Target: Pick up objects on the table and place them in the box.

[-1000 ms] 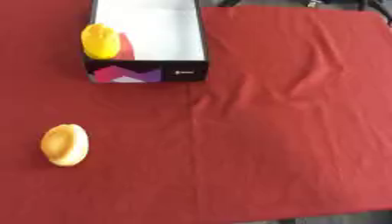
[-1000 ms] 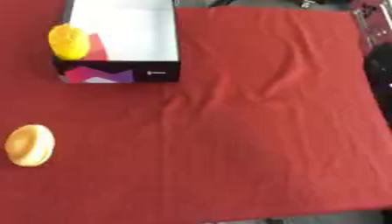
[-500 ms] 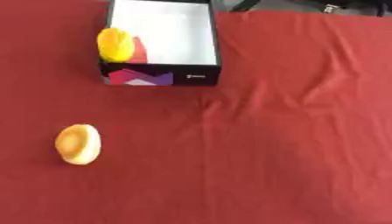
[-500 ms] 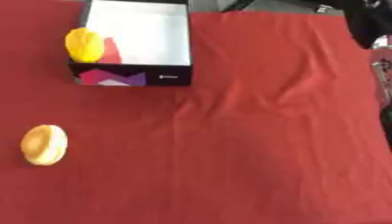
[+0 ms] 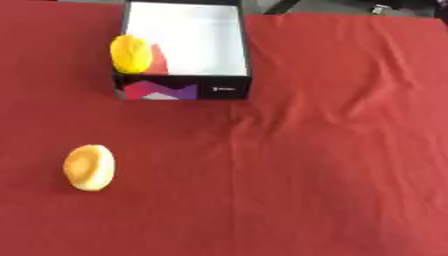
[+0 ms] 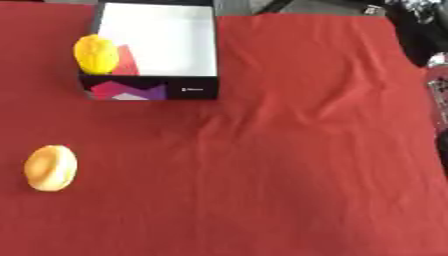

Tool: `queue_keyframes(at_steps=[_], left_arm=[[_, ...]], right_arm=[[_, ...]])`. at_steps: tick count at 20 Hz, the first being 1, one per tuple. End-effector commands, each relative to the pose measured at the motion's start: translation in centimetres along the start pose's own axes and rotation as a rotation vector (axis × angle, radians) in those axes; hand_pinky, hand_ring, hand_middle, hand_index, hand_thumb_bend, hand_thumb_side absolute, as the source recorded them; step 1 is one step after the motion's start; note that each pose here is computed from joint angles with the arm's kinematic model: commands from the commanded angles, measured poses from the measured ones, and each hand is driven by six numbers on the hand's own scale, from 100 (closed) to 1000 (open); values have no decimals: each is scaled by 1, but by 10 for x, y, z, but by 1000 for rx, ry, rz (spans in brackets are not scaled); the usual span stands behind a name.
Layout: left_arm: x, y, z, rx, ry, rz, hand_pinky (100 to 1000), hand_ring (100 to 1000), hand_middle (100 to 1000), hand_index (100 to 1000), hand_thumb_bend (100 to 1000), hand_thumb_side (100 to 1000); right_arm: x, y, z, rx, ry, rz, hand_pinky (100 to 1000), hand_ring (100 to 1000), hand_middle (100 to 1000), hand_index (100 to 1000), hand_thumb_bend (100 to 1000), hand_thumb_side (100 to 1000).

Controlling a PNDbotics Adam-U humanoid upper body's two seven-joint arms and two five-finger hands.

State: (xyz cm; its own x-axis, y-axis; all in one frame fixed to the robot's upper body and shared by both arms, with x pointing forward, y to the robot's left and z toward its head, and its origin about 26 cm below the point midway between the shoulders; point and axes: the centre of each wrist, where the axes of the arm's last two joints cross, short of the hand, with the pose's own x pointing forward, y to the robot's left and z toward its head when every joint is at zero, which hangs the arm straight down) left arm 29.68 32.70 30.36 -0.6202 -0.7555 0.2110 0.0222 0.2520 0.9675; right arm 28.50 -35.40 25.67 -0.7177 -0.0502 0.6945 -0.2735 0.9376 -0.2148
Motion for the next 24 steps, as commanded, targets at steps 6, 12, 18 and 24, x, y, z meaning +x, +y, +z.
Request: queue_keyframes(at_steps=[6, 12, 18, 24], left_arm=[[16, 15, -4, -368, 41, -188, 887, 858, 786, 869, 548, 510], [23, 3, -7, -471, 42, -186, 881, 823, 778, 878, 560, 524], [30, -10, -13, -497, 23, -170, 877, 805, 773, 876, 553, 526], [41, -16, -26, -467, -43, -154, 875, 792, 762, 869, 538, 509]], right_arm=[[8, -1, -7, 31, 7, 33, 1000, 849, 728, 857, 100, 293], [4, -4, -7, 20, 22, 43, 1000, 846, 723, 853, 100, 316], [1, -3, -8, 26, 30, 40, 1000, 843, 719, 854, 100, 323], [-2, -3, -7, 30, 47, 39, 1000, 841, 716, 852, 100, 341]])
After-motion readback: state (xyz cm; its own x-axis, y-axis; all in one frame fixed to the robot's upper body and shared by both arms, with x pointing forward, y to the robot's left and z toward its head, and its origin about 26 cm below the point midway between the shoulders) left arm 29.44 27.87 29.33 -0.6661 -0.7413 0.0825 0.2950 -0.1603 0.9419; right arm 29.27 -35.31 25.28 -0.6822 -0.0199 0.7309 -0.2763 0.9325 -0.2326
